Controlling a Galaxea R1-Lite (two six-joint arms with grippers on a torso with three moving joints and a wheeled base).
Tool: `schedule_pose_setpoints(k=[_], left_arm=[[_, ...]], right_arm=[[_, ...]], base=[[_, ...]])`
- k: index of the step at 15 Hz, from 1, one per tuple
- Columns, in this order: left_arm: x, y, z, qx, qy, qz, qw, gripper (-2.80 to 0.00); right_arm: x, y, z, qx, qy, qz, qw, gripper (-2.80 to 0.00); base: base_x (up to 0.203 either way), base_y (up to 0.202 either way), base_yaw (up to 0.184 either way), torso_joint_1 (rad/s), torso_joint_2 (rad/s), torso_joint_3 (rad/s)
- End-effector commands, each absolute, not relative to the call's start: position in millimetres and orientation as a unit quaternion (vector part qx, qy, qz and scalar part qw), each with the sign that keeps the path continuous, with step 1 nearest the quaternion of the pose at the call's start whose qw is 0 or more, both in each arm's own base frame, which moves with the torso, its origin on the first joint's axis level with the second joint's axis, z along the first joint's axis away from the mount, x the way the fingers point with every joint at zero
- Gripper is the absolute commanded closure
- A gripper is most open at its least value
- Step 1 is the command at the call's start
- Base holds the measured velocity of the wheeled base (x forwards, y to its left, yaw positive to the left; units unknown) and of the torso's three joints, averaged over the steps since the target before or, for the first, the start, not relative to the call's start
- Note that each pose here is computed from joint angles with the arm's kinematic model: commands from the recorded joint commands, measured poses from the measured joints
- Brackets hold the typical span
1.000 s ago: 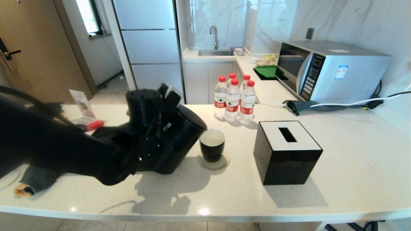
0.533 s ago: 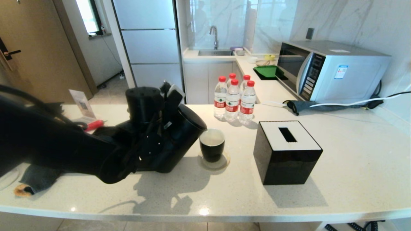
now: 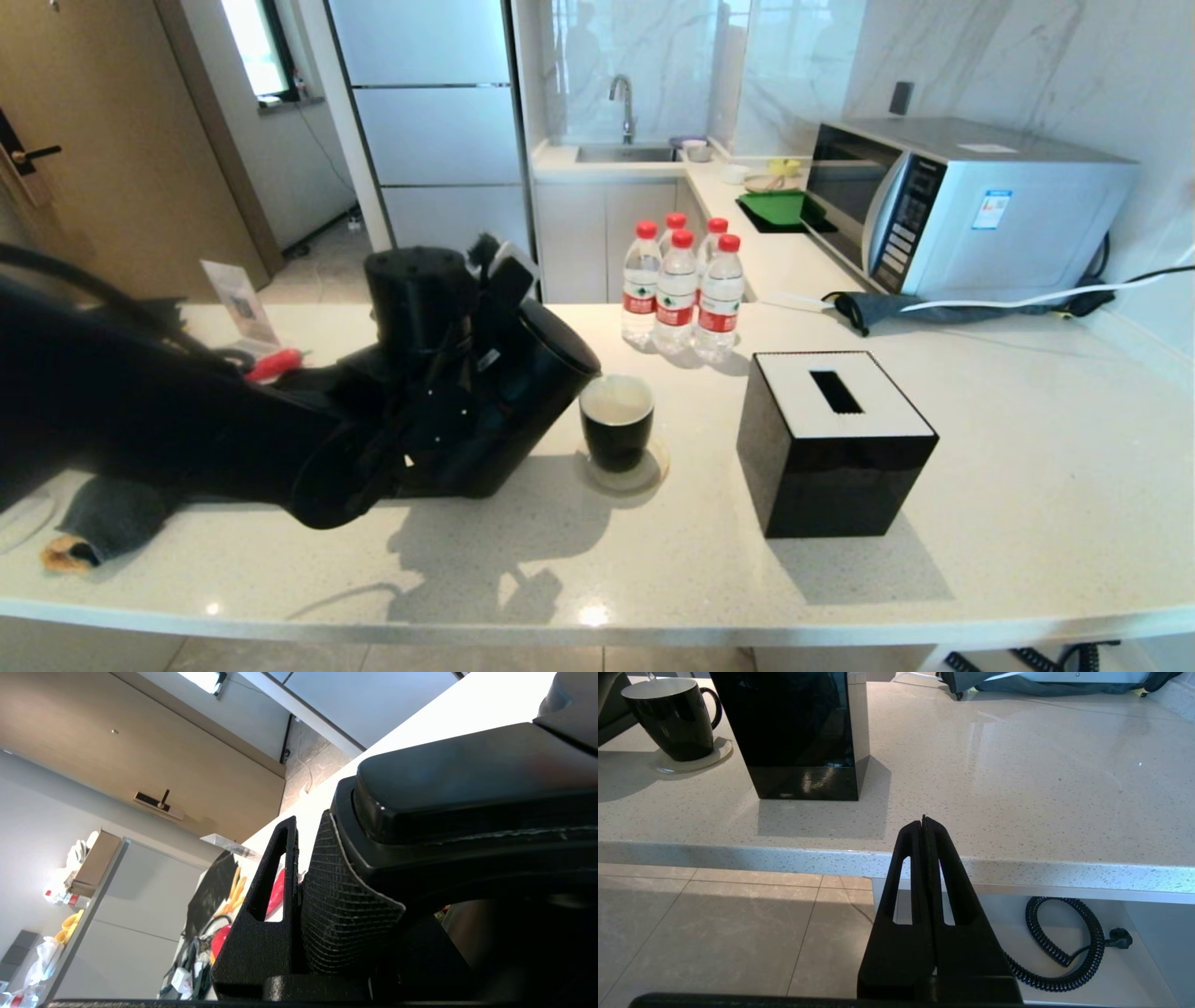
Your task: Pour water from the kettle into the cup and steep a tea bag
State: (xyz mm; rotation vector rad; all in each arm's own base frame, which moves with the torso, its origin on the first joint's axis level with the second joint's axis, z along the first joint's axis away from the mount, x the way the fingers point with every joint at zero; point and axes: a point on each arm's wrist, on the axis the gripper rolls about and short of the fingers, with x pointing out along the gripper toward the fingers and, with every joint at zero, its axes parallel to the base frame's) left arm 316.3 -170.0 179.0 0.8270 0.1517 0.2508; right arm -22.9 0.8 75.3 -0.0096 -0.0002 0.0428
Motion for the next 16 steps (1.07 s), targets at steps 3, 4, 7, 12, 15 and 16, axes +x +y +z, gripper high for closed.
schedule_pose_setpoints(k=[3, 4, 7, 12, 15, 16], left_arm=[[314.9, -173.6, 178.5, 0.407, 0.072, 0.119, 0.903, 0.0], [314.9, -174.0, 179.2, 0.412, 0.072, 0.118, 0.901, 0.0], [314.4, -175.6, 181.3, 0.417, 0.069, 0.117, 0.899, 0.0], [313.3, -176.8, 181.5, 0.418, 0.069, 0.115, 0.899, 0.0], [312.1, -178.7, 181.5, 0.419, 0.067, 0.112, 0.899, 0.0], [311.7, -179.1, 181.9, 0.419, 0.067, 0.112, 0.899, 0.0]], right_arm=[[-22.8, 0.8, 75.3, -0.005, 0.001, 0.021, 1.0, 0.0], [-22.8, 0.8, 75.5, -0.005, 0.0, 0.021, 1.0, 0.0], [-22.8, 0.8, 75.5, -0.005, 0.0, 0.022, 1.0, 0.0], [-22.8, 0.8, 75.3, -0.005, 0.001, 0.022, 1.0, 0.0], [-22.8, 0.8, 75.3, -0.005, 0.001, 0.021, 1.0, 0.0], [-22.8, 0.8, 75.4, -0.005, 0.0, 0.021, 1.0, 0.0]], base=[[0.0, 0.0, 0.0, 0.0, 0.0, 0.0], [0.0, 0.0, 0.0, 0.0, 0.0, 0.0], [0.0, 0.0, 0.0, 0.0, 0.0, 0.0], [0.0, 0.0, 0.0, 0.0, 0.0, 0.0], [0.0, 0.0, 0.0, 0.0, 0.0, 0.0], [0.0, 0.0, 0.0, 0.0, 0.0, 0.0]])
